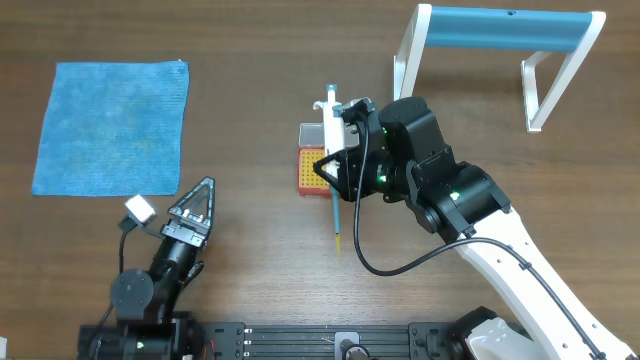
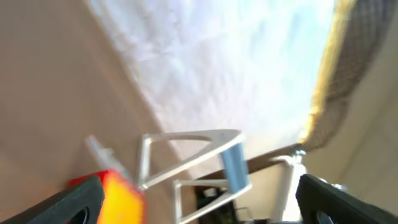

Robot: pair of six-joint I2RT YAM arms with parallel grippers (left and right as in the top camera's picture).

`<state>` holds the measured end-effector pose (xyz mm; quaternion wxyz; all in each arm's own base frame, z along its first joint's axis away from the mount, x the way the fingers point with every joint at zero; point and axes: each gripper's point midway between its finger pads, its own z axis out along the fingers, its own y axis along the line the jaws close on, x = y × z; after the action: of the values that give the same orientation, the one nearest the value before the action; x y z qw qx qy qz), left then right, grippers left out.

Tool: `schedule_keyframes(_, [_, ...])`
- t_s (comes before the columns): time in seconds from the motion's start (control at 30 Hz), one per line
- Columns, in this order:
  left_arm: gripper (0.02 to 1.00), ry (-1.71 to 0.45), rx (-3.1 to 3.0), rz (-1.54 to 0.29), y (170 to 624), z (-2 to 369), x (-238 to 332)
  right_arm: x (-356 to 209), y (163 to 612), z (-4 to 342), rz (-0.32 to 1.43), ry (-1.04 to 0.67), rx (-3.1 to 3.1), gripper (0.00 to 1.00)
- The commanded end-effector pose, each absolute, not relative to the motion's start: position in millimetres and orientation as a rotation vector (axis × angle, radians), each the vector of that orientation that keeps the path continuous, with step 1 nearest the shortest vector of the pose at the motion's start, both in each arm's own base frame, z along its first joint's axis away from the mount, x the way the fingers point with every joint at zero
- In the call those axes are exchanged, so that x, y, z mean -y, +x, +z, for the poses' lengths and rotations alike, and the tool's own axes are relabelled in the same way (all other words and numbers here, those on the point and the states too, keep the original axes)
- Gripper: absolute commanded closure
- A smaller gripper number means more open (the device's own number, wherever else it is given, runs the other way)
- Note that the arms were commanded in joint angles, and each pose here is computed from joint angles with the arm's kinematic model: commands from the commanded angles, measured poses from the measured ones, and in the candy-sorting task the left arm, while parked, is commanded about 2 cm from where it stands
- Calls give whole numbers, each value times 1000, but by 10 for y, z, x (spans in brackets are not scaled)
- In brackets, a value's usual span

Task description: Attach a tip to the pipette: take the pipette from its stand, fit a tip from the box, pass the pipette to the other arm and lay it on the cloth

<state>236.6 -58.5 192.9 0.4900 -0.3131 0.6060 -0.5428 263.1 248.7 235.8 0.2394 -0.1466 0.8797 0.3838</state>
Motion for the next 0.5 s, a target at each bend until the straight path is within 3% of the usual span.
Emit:
schedule_keyframes(0.03, [20,-701,-1505,-1438,2403,2096,755,-2614,2495,2496,1187,-459,-2384,919])
schedule_keyframes(0.27, [23,40,-1803,-1739,2701,2842,1625,-2655,2426,2533,1243,-499,-2373,919])
schedule_keyframes(0.4, [20,469,-1870,-1922,2796,2868,2073,-2710,2354,2602,1318,-541,-2349,919])
schedule_keyframes(0.5, [20,694,-1821,-1941,2753,2910,2277,-2724,2342,2625,1335,-552,-2339,921])
